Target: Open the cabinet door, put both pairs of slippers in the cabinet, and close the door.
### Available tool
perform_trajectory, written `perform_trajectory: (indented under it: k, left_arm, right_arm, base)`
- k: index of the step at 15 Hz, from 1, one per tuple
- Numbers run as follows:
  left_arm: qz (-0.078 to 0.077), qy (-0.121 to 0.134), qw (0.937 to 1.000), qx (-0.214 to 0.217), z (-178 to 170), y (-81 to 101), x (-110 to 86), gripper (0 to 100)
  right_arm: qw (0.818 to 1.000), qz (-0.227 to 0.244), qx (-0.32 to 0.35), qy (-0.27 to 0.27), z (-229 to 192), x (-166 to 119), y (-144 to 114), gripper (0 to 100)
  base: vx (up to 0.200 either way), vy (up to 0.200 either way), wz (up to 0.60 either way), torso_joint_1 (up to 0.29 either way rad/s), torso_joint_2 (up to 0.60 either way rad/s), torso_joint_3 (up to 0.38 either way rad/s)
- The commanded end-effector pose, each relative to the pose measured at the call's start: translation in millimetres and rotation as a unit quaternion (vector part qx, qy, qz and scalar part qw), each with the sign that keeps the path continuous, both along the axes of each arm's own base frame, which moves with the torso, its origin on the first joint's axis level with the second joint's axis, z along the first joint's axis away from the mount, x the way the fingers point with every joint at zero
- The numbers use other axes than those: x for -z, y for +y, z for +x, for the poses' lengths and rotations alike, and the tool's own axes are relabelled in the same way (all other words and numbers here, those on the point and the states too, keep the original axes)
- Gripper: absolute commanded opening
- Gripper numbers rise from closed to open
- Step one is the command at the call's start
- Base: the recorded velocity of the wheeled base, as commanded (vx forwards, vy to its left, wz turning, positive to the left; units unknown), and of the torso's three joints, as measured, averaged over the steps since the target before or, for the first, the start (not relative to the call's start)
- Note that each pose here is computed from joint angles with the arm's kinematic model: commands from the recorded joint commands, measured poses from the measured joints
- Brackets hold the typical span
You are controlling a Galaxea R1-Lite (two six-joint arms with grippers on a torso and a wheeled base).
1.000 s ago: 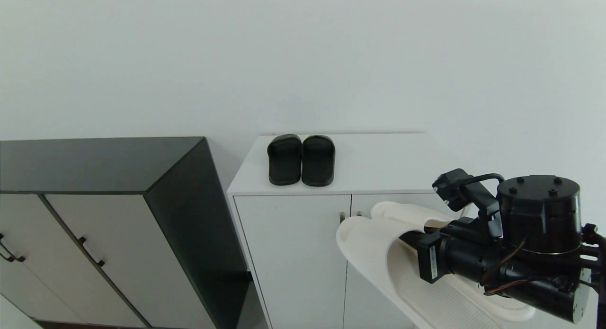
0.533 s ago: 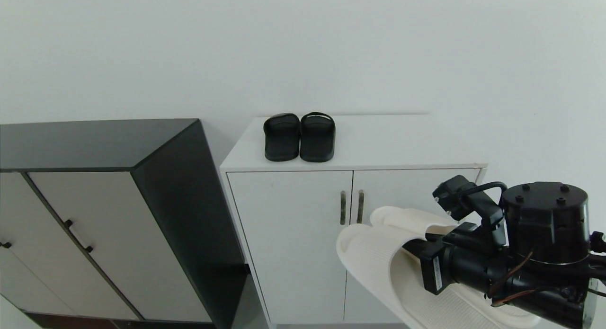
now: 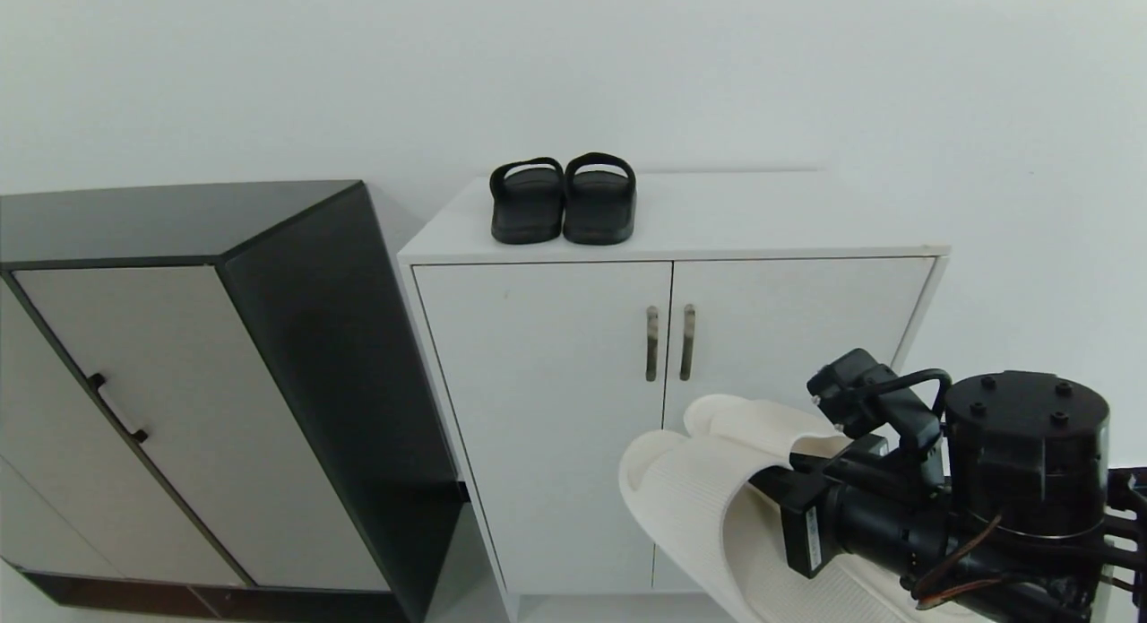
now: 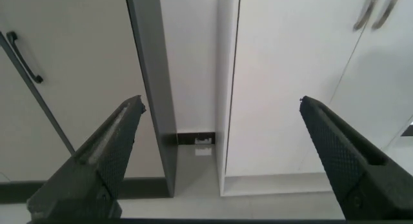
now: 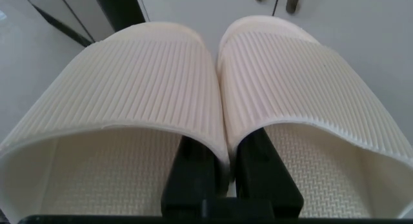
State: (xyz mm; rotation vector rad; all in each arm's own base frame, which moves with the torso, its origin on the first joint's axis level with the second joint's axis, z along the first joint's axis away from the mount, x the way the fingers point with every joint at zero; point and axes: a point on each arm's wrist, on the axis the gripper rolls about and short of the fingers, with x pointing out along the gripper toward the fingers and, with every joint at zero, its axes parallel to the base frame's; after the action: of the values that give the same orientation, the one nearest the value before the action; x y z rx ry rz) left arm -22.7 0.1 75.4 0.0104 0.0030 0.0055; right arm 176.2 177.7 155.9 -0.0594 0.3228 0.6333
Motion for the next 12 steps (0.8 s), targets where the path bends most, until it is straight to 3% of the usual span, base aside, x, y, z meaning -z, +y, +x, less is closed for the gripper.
perform_trajectory:
  k: [1,5,6,7,8,9,11,12]
  left_arm:
    - [0.029,0.000,0.9996,0.000,0.0,0.0,0.0,100]
    - [0.042,-0.001,0.9989,0.022,0.9,-0.9,-8.9,100]
    - [0.020,-0.051,0.9983,0.022,-5.5,-0.9,-43.6,100]
    - [-0.024,-0.066,0.9968,0.038,-7.2,-0.8,-67.2,100]
    - [-0.056,-0.037,0.9932,0.095,2.1,-1.1,-79.9,100]
    - [-0.059,0.004,0.9872,0.148,16.1,-2.4,-84.3,100]
    - [-0.055,0.031,0.9765,0.206,38.3,-7.8,-97.2,100]
    - [-0.046,0.047,0.9641,0.257,54.2,-15.5,-103.5,100]
  right_arm:
    - [1.000,-0.012,-0.001,0.010,0.9,8.1,1.3,0]
    - [1.000,-0.017,-0.011,0.013,0.4,11.3,6.1,0]
    - [1.000,-0.020,-0.013,0.018,0.2,14.0,6.5,0]
    - [0.999,-0.020,-0.018,0.018,-1.2,14.0,7.9,0]
    - [0.999,-0.019,-0.024,0.017,-3.4,13.7,10.2,0]
    - [0.999,-0.022,-0.027,0.017,-5.9,14.4,11.8,0]
    - [0.999,-0.019,-0.026,0.014,-6.1,13.2,11.6,0]
    - [1.000,-0.015,-0.024,0.010,-6.5,11.7,11.0,0]
  base:
    - [0.000,0.000,0.00,-0.154,0.48,0.320]
    - [0.000,0.000,0.00,-0.129,0.46,0.330]
    - [0.000,0.000,0.00,-0.105,0.46,0.334]
    - [0.000,0.000,0.00,-0.105,0.46,0.354]
    - [0.000,0.000,0.00,-0.085,0.45,0.359]
    - [0.000,0.000,0.00,-0.076,0.43,0.373]
    - [0.000,0.000,0.00,-0.044,0.44,0.391]
    - [0.000,0.000,0.00,-0.032,0.43,0.408]
